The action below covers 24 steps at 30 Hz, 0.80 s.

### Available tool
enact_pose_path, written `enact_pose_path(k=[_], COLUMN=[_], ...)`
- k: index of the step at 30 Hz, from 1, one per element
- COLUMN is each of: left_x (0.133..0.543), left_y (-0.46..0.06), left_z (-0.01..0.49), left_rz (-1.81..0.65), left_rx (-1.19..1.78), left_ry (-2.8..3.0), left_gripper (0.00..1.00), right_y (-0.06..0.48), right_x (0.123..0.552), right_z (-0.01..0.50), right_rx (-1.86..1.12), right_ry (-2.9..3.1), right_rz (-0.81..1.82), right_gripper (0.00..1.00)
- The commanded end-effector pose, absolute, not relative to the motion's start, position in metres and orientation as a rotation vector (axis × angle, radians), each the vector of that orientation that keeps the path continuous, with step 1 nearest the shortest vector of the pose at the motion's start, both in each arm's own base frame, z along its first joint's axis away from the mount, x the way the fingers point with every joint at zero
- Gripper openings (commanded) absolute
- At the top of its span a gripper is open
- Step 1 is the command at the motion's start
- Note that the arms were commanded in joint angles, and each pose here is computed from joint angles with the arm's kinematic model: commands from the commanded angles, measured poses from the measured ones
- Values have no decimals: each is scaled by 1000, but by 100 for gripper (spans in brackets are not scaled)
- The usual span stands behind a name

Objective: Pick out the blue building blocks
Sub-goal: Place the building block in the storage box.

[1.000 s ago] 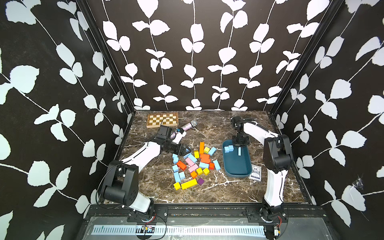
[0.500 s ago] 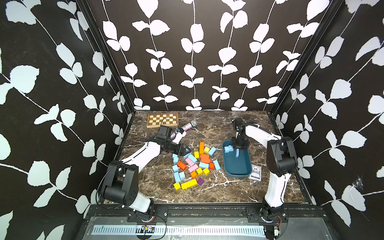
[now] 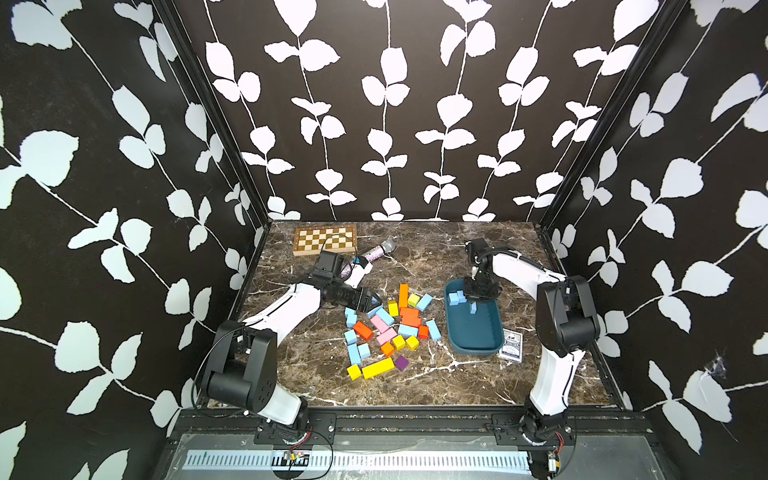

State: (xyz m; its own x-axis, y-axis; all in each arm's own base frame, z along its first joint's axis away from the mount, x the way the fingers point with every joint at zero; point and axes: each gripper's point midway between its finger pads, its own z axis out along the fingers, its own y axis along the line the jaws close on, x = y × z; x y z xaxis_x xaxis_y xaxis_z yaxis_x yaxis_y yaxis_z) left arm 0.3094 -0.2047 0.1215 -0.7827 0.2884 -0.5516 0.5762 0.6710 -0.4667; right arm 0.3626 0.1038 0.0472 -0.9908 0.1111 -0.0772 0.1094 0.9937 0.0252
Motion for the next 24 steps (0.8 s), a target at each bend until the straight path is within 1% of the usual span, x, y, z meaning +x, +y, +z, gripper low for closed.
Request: enact_pose_path(k=[1, 5, 13, 15, 17, 20, 24], left_x=[305, 307, 308, 307, 308, 309, 308], left_y=[-205, -205, -205, -205, -206, -205, -205], left_z=[130, 130, 128, 128, 129, 128, 127], left_rz=[-893, -893, -892, -893, -891, -886, -889], left_rx=[686, 685, 685, 684, 684, 683, 668], left_ry=[2419, 2420, 2424, 2426, 2424, 2425, 2434], left_gripper=[72, 72, 72, 72, 72, 72, 73], right_y=[109, 116, 127, 128, 128, 126, 124], right_x=[365, 366, 365, 365, 366, 367, 368], right_z=[43, 41, 41, 42, 45, 54, 77], right_rx=[73, 9, -92, -99, -100, -96, -110], right_ry=[3065, 3067, 3063, 3059, 3055, 3045, 3009], right_rz=[47, 105, 172, 174, 167, 147, 87], right_gripper=[14, 11, 13, 16, 24, 33, 35])
